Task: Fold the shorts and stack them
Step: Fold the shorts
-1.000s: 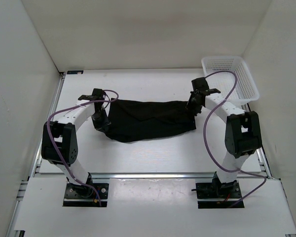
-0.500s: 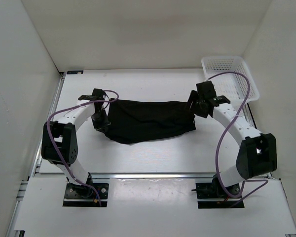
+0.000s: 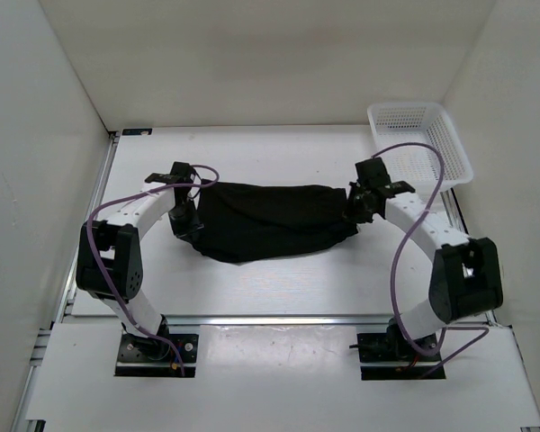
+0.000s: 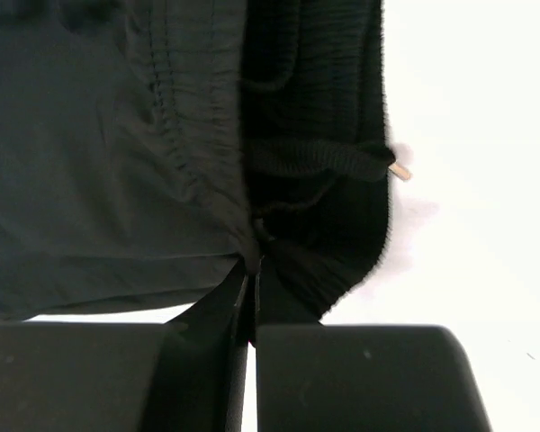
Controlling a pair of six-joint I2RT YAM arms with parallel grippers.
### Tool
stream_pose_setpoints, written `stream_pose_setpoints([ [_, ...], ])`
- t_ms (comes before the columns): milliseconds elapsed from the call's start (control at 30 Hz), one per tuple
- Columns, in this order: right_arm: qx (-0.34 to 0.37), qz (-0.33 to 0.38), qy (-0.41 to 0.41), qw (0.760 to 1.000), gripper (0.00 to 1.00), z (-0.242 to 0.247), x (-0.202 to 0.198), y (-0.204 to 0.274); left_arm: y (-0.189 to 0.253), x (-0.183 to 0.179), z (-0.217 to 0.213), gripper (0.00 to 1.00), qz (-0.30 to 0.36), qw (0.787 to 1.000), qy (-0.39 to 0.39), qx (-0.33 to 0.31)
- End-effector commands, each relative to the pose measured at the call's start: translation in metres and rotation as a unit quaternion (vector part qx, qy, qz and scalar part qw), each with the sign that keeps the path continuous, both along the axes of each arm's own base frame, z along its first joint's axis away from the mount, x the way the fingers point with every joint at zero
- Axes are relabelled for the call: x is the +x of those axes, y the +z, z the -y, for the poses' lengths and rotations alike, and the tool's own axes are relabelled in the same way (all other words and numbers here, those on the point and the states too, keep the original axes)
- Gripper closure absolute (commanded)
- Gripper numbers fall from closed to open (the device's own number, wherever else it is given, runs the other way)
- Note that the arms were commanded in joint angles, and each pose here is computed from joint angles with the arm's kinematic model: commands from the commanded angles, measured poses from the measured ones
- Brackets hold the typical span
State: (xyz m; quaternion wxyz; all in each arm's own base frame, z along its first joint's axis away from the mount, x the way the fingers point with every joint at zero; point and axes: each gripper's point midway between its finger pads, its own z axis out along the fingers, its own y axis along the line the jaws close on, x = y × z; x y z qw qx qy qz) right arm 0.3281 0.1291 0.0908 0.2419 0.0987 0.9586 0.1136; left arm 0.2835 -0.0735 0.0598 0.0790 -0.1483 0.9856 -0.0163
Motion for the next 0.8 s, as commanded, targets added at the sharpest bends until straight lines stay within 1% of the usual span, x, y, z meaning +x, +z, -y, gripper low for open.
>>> stream_pose_setpoints([
  [0,-0.006,0.024,-0.015,1.0,1.0,0.022,-0.017,0.032,0.008,0.01,-0.004,0.9,0.021,1.0,0.003,0.016],
  [100,-0.024,-0.004,-0.019,1.0,1.0,0.033,-0.043,0.028,0.003,0.005,-0.007,0.9,0.013,1.0,0.008,0.022],
  [200,-0.042,-0.042,-0.043,0.997,1.0,0.048,-0.069,0.003,-0.001,0.005,-0.006,0.9,0.009,1.0,0.014,0.022],
  [233,-0.046,-0.068,-0.052,0.995,1.0,0.051,-0.083,-0.013,-0.004,0.001,-0.005,0.9,0.003,1.0,0.013,0.019],
  [367,-0.064,-0.103,-0.071,0.99,1.0,0.06,-0.101,-0.042,-0.006,0.001,-0.004,0.9,0.003,1.0,0.017,0.014],
  [400,-0.063,-0.099,-0.071,0.991,0.94,0.059,-0.099,-0.041,-0.006,0.001,-0.004,0.9,0.003,1.0,0.017,0.014],
  [433,-0.059,-0.1,-0.069,0.991,0.85,0.058,-0.099,-0.041,-0.005,-0.002,-0.002,0.9,0.003,1.0,0.011,0.009],
  [467,-0.059,-0.101,-0.069,0.991,0.72,0.058,-0.101,-0.04,-0.002,-0.002,-0.002,0.9,0.008,1.0,0.011,0.008],
  [500,-0.051,-0.091,-0.067,0.992,0.44,0.055,-0.097,-0.033,-0.002,-0.002,0.0,0.9,0.007,1.0,0.003,0.001],
  [533,-0.044,-0.079,-0.072,0.993,0.32,0.054,-0.097,-0.022,0.002,-0.002,0.002,0.88,0.012,1.0,-0.002,-0.005],
  [567,-0.039,-0.071,-0.077,0.994,0.21,0.054,-0.095,-0.016,0.005,-0.002,0.003,0.8,0.018,1.0,-0.009,-0.01],
  [600,-0.033,-0.065,-0.084,0.994,0.11,0.053,-0.095,-0.01,0.01,-0.002,0.005,0.68,0.021,1.0,-0.01,-0.016],
  [633,-0.03,-0.056,-0.084,0.994,0.07,0.053,-0.096,-0.002,0.01,-0.005,0.004,0.54,0.014,1.0,-0.01,-0.015],
  [667,-0.018,-0.045,-0.095,0.994,0.06,0.053,-0.091,0.006,0.018,-0.001,0.005,0.31,0.028,0.999,-0.01,-0.018],
  [700,-0.011,-0.047,-0.092,0.995,0.03,0.052,-0.095,0.008,0.023,-0.004,0.005,0.22,0.031,0.999,-0.01,-0.018],
  [733,0.014,-0.042,-0.106,0.993,0.01,0.051,-0.094,0.015,0.031,0.002,0.005,0.14,0.04,0.999,-0.015,-0.019],
  [767,0.025,-0.038,-0.106,0.993,0.0,0.05,-0.094,0.019,0.037,0.0,0.004,0.07,0.042,0.999,-0.014,-0.015],
])
